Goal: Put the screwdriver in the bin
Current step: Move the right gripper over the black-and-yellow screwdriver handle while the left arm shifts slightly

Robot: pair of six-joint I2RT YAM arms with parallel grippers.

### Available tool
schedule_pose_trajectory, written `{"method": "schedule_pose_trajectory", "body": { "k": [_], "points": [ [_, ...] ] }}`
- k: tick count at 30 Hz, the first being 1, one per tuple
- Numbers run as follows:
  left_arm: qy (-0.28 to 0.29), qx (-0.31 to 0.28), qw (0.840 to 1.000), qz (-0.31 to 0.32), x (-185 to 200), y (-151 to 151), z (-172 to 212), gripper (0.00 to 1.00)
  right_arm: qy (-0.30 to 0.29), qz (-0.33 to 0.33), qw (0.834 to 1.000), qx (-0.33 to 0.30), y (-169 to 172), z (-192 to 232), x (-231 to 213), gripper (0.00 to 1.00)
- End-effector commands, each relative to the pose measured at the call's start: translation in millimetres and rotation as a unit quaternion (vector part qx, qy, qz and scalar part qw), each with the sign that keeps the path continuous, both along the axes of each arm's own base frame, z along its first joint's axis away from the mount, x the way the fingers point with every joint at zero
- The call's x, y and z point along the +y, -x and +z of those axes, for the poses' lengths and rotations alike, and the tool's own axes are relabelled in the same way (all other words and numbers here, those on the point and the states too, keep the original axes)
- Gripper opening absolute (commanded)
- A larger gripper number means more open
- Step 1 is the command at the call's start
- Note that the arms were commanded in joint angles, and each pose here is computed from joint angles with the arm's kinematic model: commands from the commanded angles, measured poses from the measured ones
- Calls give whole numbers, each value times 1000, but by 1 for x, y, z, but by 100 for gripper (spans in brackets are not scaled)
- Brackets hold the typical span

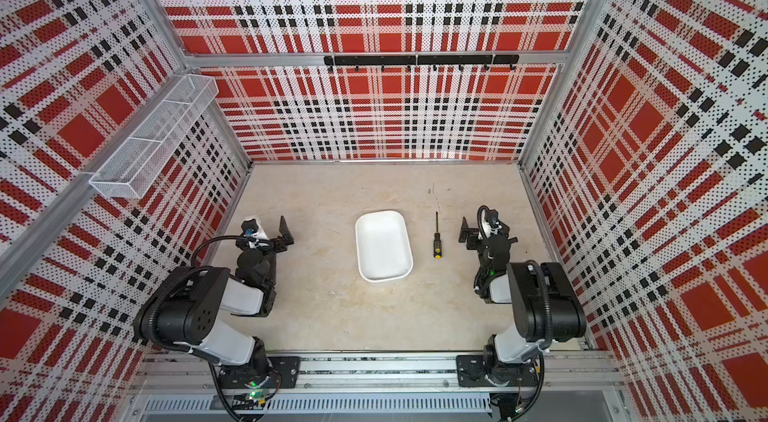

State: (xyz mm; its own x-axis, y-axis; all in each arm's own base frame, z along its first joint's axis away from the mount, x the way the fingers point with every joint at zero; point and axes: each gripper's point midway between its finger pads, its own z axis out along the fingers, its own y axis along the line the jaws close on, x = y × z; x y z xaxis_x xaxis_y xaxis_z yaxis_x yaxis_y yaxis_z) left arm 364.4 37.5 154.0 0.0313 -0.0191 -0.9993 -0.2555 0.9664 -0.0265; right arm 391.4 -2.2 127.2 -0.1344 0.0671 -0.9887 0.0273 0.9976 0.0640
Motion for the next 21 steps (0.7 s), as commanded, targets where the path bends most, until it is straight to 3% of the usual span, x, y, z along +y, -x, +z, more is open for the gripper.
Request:
{"method": "schedule_pose_trajectory", "body": {
  "k": [1,9,15,21],
  "points": [
    [2,-8,1000,0,2,-4,5,98,6,4,1000,-1,-2,1,2,100],
    [4,-13,1000,-17,1,-5,14,98,6,10,1000,-2,-2,2,4,100],
    [-5,14,999,-43,-9,-21,31,98,4,-1,1000,5,-5,13,1,100],
    [20,-39,995,-86,-24,-21,74,98,4,-7,1000,-3,-1,37,-1,100]
  ]
}}
